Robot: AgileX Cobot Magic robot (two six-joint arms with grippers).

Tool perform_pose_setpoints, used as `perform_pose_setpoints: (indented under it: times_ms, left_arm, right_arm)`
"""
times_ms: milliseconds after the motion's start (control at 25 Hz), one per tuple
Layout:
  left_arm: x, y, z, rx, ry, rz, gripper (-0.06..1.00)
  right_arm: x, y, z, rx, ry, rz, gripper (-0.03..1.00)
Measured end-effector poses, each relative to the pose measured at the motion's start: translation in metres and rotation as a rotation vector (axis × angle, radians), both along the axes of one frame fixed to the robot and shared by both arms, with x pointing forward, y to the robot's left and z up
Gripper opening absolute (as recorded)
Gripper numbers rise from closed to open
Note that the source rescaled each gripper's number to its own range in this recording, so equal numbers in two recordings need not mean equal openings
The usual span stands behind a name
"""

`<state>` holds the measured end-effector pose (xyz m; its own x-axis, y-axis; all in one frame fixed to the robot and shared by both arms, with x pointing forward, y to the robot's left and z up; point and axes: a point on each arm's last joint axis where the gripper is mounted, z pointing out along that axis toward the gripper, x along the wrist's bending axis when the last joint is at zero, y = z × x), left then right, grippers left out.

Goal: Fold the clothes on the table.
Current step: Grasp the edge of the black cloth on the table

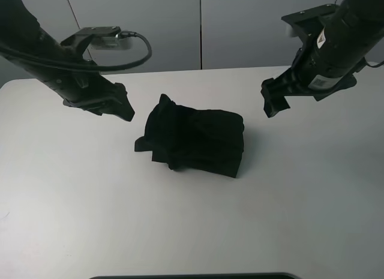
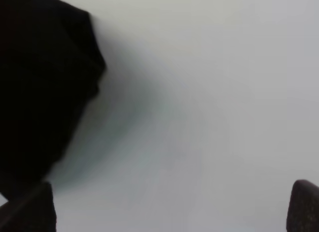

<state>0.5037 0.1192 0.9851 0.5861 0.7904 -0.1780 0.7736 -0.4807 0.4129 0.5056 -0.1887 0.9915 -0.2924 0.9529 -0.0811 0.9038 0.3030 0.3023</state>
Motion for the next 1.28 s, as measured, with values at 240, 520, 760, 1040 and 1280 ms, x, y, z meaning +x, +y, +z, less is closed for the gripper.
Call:
perform_pose_setpoints:
  times_ms: [240,520,760,1040,1280]
  left_arm:
    - [-0.007,-0.057,0.024,-0.044,-0.027,-0.145,0.96]
    - [-0.003,-0.123,0.019,0.05,-0.044,-0.289,0.96]
    - [0.006,-0.153,-0.003,0.182,-0.004,-0.312,0.96]
    - [0.019,-0.144,-0.028,0.407,0.018,-0.258,0.96]
    - [0.033,-0.122,-0.028,0.511,0.043,-0.197,0.96]
  right_arm:
    - [-0.011,-0.01,-0.012,-0.007,0.056,-0.029,1.0]
    - [-0.013,-0.008,-0.014,0.02,0.064,-0.044,1.0]
    - [-0.013,-0.008,-0.014,0.024,0.065,-0.046,1.0]
    - [-0.013,-0.008,-0.014,0.025,0.062,-0.046,1.0]
    - [-0.011,-0.007,-0.013,0.036,0.042,-0.043,1.0]
